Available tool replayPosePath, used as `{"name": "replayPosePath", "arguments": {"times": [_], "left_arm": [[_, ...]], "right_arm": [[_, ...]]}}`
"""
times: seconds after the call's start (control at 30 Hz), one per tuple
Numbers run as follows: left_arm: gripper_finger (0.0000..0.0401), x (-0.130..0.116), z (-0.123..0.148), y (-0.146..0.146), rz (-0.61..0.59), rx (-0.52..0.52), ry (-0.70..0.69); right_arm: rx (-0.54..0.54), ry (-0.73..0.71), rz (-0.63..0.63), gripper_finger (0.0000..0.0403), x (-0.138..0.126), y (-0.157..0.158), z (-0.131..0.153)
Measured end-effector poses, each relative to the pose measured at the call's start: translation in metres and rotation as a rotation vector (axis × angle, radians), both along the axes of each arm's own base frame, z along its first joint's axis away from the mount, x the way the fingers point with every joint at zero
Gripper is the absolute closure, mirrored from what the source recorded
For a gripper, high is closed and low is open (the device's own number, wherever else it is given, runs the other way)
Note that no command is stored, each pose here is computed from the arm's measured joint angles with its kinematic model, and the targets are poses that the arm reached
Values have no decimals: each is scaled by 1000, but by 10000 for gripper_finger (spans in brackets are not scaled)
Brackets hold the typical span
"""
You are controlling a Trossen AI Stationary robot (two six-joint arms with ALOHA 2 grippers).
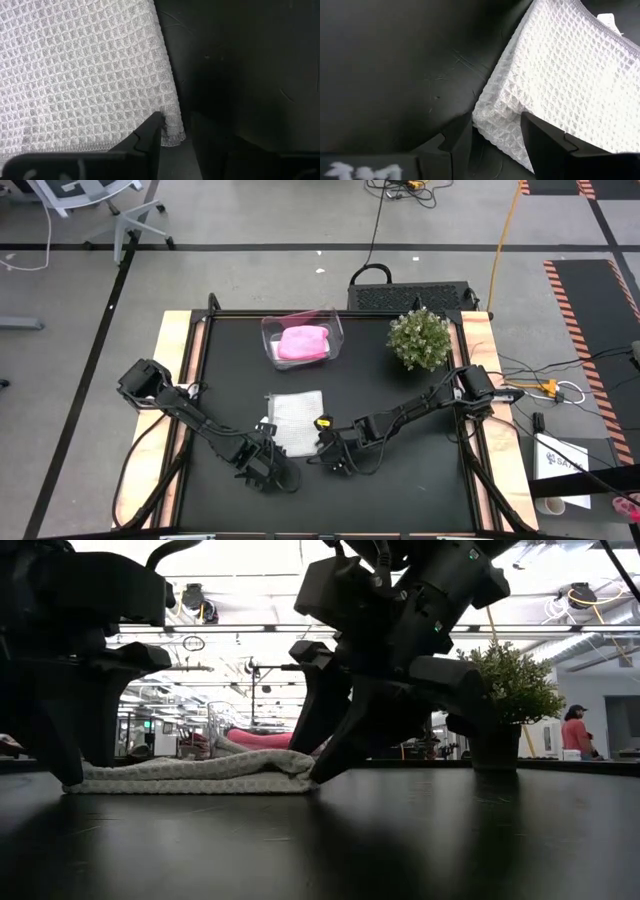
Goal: Fold microfiber towels
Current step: Fold the gray towel
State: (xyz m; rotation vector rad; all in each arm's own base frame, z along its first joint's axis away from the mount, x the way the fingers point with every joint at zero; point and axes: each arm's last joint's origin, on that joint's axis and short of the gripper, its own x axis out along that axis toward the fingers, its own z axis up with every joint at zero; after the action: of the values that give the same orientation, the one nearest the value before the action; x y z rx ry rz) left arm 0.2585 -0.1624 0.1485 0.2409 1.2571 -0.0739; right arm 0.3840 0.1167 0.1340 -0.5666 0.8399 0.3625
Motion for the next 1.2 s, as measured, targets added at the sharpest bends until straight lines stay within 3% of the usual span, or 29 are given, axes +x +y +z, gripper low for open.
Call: {"name": "replayPosePath", "arguments": {"times": [0.37, 0.57, 0.7, 0.8, 1.03, 1.2], "left_arm": [[295, 0, 0, 0, 0, 0, 0], [299, 0, 0, 0, 59, -19, -5], [344, -1, 4, -1, 108, -84, 7], [390, -2, 4, -2, 112, -117, 25], [397, -1, 4, 0, 166, -138, 29], [398, 0, 21, 11, 217, -181, -4]], "right_arm": [[-37, -12, -35, 270, 0, -1, 0], [-1, -8, -64, 338, -1, 3, 0], [56, 3, -129, 393, -3, 5, 1], [99, -3, -175, 393, -3, 6, 5], [185, -52, -243, 398, -6, 4, 28], [227, -72, -290, 400, -6, -2, 40]]}}
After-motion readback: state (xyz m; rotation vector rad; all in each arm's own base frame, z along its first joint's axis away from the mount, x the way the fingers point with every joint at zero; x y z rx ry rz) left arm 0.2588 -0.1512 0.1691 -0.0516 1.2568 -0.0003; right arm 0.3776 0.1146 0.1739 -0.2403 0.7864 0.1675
